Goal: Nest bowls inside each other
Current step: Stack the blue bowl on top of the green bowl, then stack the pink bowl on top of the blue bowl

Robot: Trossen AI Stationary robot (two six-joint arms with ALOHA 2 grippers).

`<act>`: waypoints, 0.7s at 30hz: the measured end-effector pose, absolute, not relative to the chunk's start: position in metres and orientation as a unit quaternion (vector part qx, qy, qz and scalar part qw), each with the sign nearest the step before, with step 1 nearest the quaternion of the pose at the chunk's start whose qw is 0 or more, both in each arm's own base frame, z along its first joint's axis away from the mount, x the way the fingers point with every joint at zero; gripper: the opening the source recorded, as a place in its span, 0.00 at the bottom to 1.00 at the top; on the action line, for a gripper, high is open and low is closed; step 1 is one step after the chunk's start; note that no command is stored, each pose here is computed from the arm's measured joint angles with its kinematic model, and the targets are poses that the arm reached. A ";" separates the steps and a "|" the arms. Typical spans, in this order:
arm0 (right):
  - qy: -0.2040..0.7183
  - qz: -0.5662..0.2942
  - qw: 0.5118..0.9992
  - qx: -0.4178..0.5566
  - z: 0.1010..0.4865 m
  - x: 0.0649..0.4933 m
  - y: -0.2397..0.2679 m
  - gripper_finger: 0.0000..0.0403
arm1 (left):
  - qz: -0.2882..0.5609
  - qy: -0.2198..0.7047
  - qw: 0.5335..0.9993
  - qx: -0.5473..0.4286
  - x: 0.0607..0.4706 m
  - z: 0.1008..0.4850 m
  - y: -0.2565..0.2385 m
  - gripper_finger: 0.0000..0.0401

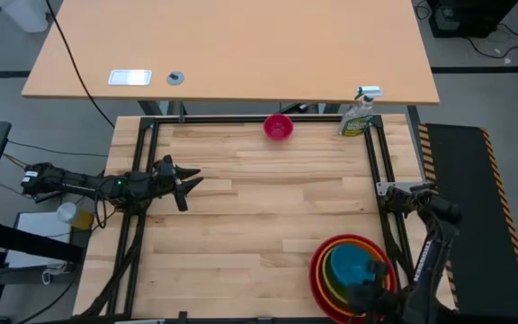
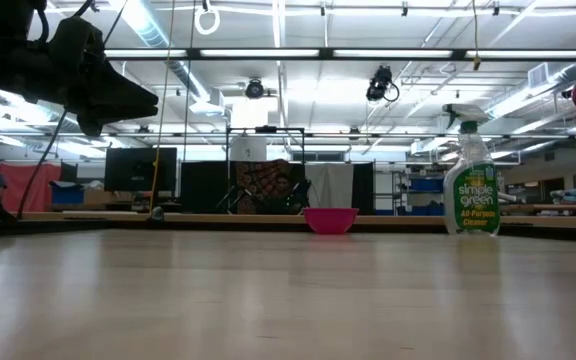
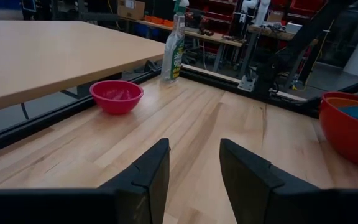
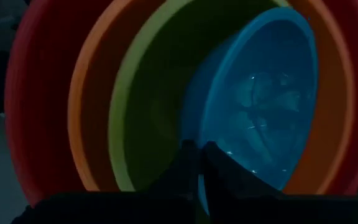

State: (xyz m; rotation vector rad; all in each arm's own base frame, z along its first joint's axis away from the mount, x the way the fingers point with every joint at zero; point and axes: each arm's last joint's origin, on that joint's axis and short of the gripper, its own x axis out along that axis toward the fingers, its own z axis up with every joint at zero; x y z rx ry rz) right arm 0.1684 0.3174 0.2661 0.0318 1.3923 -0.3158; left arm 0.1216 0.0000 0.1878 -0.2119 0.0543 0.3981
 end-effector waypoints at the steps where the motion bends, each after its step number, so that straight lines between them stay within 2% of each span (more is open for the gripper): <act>1: 0.641 -0.144 0.754 0.022 0.264 0.172 0.318 0.06 | 0.197 0.027 0.974 -0.105 0.122 0.188 0.000 0.36; 5: 0.649 -0.149 0.744 0.050 0.257 0.181 0.321 0.10 | 0.197 0.027 0.974 -0.105 0.122 0.188 0.000 0.36; 15: 0.702 -0.150 0.688 0.102 0.255 0.189 0.319 0.31 | 0.197 0.027 0.974 -0.105 0.122 0.188 0.000 0.36; 18: 0.698 -0.145 0.693 0.112 0.265 0.188 0.314 0.33 | 0.197 0.027 0.974 -0.105 0.122 0.188 0.000 0.36; 21: 0.661 -0.151 0.728 0.103 0.277 0.187 0.306 0.32 | 0.197 0.028 0.975 -0.100 0.122 0.188 0.000 0.36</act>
